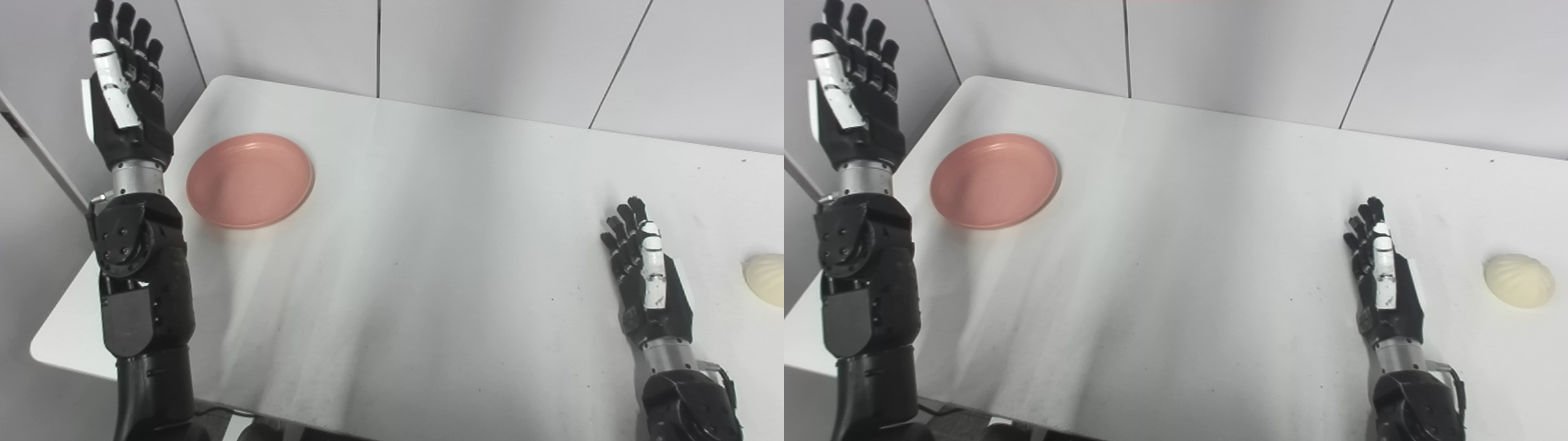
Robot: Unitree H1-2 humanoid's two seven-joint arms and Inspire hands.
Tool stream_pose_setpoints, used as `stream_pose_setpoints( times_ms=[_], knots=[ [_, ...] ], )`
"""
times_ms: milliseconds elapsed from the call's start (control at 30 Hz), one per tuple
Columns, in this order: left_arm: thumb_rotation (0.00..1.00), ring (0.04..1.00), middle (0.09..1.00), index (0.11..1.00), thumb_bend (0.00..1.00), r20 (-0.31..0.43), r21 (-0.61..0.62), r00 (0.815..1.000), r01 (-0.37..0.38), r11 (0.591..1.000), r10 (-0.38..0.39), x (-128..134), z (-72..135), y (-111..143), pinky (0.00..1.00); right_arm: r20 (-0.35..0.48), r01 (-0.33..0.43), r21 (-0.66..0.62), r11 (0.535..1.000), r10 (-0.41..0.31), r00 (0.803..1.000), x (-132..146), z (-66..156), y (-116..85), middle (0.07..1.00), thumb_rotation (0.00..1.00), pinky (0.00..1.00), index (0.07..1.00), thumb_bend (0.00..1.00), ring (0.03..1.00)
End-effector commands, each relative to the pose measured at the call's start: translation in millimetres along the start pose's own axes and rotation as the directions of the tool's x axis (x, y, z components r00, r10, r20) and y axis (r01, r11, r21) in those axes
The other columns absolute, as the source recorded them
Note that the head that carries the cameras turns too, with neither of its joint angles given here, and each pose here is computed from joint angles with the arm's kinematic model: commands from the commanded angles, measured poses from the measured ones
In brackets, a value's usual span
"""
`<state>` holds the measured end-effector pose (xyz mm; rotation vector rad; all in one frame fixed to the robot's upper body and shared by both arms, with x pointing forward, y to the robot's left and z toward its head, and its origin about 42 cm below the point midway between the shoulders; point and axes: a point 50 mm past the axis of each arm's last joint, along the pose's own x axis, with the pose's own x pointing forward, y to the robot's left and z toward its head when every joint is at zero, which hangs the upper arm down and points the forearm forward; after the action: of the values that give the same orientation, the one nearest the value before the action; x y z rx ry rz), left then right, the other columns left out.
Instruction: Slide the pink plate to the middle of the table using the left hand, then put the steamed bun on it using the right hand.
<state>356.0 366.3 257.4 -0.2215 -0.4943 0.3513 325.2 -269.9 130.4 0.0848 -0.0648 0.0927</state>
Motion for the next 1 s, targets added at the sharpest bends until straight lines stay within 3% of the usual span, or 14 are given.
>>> stream_pose_setpoints(
  times_ms=[0, 633, 967],
  knots=[
    [1.00, 0.998, 0.999, 1.000, 0.48, 0.068, 0.020, 0.998, 0.005, 1.000, -0.006, 10, 15, 10, 1.00, -0.036, 0.040, -0.016, 0.999, -0.040, 0.999, -6, -2, -12, 1.000, 1.00, 1.00, 1.000, 0.13, 1.000],
    [1.00, 0.999, 1.000, 1.000, 0.44, -0.052, -0.010, 0.993, -0.109, 0.994, 0.108, 16, -17, 48, 1.00, -0.026, 0.043, -0.037, 0.998, -0.044, 0.999, -7, -3, -12, 1.000, 1.00, 1.00, 1.000, 0.12, 1.000],
    [1.00, 1.000, 0.995, 1.000, 0.48, -0.125, -0.014, 0.984, -0.133, 0.991, 0.130, 15, -37, 59, 1.00, -0.022, 0.042, -0.038, 0.998, -0.042, 0.999, -8, -1, -10, 1.000, 1.00, 1.00, 1.000, 0.12, 1.000]
  ],
)
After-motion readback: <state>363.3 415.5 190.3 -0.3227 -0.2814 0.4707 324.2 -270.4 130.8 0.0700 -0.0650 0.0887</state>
